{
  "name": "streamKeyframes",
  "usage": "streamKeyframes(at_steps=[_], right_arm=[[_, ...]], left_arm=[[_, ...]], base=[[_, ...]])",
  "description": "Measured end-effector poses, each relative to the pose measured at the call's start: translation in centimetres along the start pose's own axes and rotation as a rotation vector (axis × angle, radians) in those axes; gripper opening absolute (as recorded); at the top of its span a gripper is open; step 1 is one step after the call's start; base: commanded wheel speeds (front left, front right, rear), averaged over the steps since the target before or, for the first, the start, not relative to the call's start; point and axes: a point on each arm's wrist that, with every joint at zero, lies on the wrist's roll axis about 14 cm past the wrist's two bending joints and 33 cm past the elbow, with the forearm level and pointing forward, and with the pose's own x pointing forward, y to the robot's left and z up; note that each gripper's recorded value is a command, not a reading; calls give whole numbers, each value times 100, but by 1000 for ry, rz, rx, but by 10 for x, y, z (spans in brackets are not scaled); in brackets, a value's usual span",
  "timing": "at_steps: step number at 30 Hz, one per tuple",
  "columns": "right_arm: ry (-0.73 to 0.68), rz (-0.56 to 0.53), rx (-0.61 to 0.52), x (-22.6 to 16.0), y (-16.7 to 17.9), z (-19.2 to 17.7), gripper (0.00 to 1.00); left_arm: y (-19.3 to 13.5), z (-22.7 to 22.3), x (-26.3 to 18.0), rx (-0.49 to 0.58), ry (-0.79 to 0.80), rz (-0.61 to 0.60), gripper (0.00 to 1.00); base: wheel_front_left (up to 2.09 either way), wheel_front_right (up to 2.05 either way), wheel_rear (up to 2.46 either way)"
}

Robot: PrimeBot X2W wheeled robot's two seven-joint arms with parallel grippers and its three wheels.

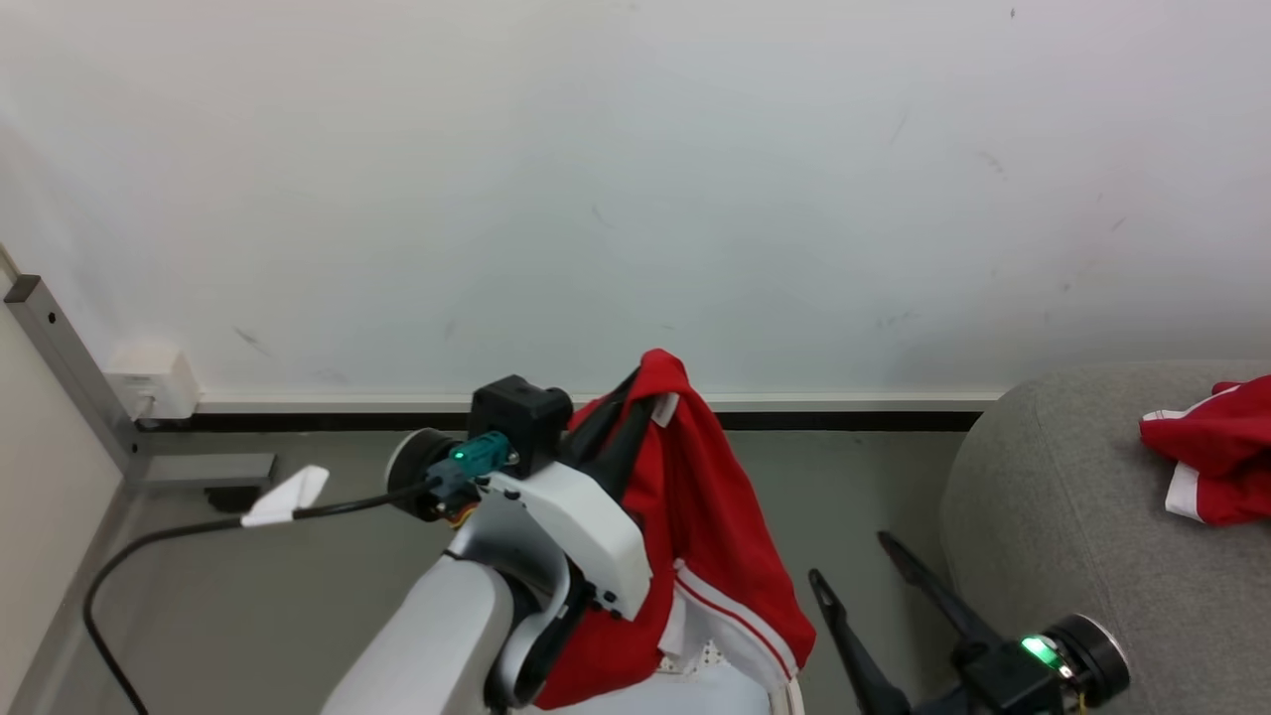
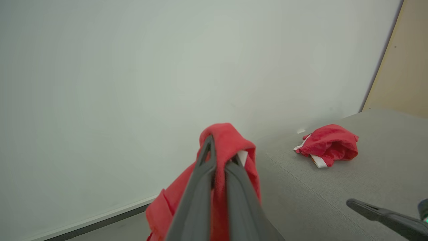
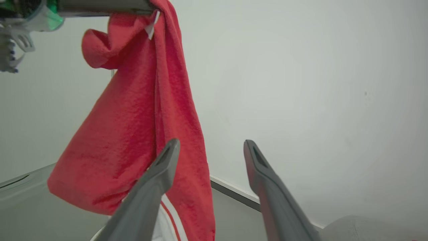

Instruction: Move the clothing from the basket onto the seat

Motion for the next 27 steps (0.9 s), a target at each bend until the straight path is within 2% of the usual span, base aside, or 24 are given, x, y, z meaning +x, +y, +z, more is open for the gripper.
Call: streamKeyframes(at_steps=[8, 15, 19, 24, 25, 26, 27], right_arm=[[-28, 107, -35, 26, 23, 12, 100], [-11, 151, -98, 48, 28, 11, 100], [25, 175, -117, 55, 33, 2, 100], [96, 195, -89, 55, 39, -19, 100], [105, 193, -77, 56, 39, -21, 83], [110, 193, -70, 56, 40, -23, 25], [119, 192, -56, 55, 40, -25, 0]], left_arm=[[-24, 3, -1, -12, 2, -66, 0], [-44, 11, -2, -21, -10, -128, 0], [-59, 20, -5, -31, -29, -177, 0], [-71, 32, -10, -51, -57, -216, 0], [-72, 32, -11, -56, -55, -218, 0], [-72, 33, -12, -60, -57, -220, 0], [-72, 34, -12, -62, -60, -218, 0]], base=[[0, 0, 0], [0, 0, 0], [0, 0, 0], [0, 0, 0], [0, 0, 0], [0, 0, 0], [0, 0, 0]])
